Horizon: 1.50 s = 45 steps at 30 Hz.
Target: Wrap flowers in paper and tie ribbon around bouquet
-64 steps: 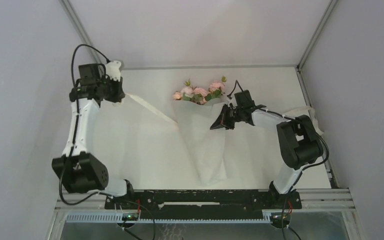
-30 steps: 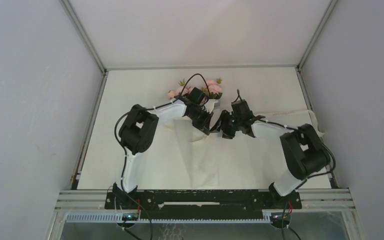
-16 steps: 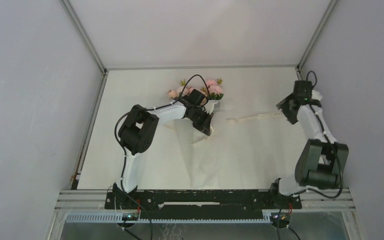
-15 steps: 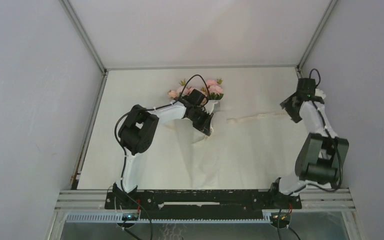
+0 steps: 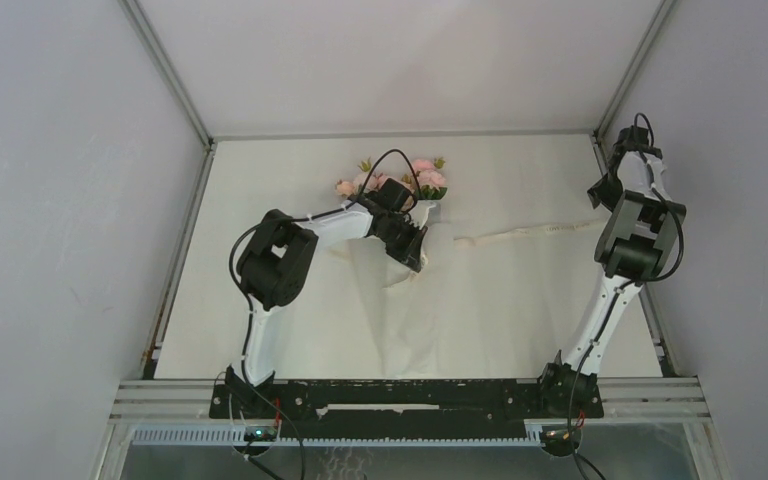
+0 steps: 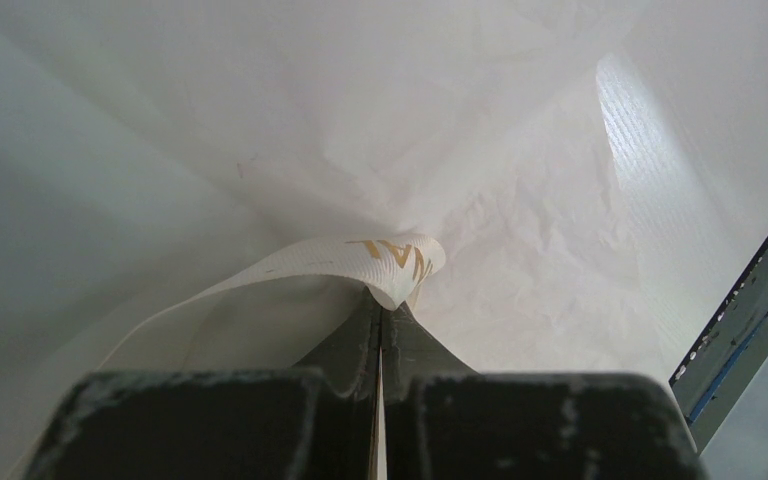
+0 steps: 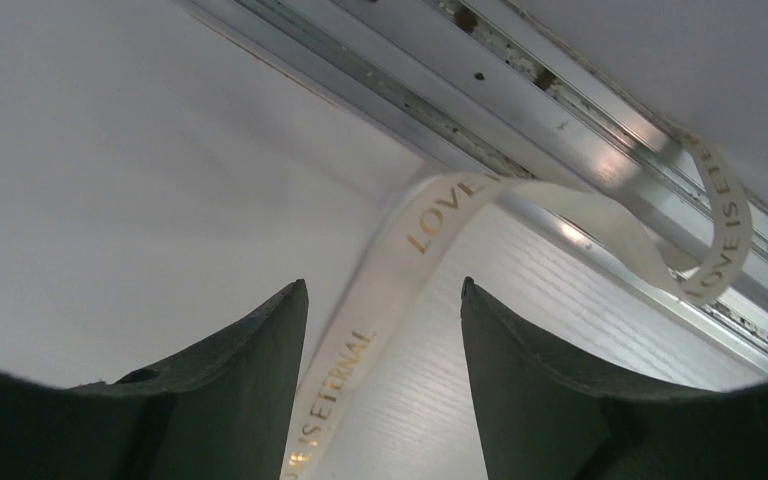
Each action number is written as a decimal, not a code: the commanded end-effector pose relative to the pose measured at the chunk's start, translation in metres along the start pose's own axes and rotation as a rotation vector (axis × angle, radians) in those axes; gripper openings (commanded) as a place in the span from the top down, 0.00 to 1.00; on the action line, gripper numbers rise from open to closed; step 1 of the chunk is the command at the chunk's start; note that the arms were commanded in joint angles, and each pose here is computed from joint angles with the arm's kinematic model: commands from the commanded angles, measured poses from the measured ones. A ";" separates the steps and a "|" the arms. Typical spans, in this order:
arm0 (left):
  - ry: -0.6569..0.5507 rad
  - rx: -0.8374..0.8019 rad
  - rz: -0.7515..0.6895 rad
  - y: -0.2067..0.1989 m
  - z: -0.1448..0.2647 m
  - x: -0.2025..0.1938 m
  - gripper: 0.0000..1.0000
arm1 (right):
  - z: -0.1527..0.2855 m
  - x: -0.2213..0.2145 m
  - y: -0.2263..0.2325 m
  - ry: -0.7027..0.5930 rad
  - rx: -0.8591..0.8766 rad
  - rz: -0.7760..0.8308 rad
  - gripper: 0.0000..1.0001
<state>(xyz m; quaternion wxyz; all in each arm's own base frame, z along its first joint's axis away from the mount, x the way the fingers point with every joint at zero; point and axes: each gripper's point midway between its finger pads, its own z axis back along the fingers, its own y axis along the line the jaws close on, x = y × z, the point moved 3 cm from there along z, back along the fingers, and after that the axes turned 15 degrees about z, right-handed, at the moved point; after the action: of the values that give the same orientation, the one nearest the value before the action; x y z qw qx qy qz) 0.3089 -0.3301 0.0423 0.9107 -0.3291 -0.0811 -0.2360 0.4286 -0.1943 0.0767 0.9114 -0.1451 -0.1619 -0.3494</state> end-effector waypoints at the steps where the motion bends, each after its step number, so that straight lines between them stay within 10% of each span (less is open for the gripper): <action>1: 0.016 0.016 -0.007 0.001 -0.004 -0.006 1.00 | -0.008 0.007 -0.001 0.022 -0.004 0.028 0.33; 8: 0.013 0.020 -0.011 0.000 -0.001 -0.004 1.00 | -0.042 -0.010 -0.003 0.113 0.032 0.008 0.44; 13: 0.011 0.026 -0.010 0.000 0.001 -0.004 1.00 | -0.038 -0.006 -0.003 0.086 0.077 0.031 1.00; 25: 0.009 0.032 -0.054 0.000 0.005 0.000 1.00 | 0.184 -0.009 -0.014 -0.450 0.288 0.104 1.00; 31: 0.007 0.011 -0.062 -0.003 0.008 0.005 1.00 | 0.361 -0.116 0.074 -0.846 0.905 0.569 1.00; 37: -0.010 -0.020 -0.062 -0.006 0.019 0.009 1.00 | 0.410 -0.263 0.129 -0.775 1.483 0.907 1.00; 45: -0.052 -0.053 -0.046 0.001 0.037 0.009 1.00 | 0.366 -0.334 0.154 -0.545 1.694 0.795 1.00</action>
<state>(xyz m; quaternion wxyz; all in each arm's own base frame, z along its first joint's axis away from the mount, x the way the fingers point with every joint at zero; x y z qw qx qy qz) 0.3140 -0.3168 0.0477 0.9069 -0.3377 -0.0778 -0.2398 0.2275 0.2271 0.2211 0.7597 0.3635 -0.4625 0.2771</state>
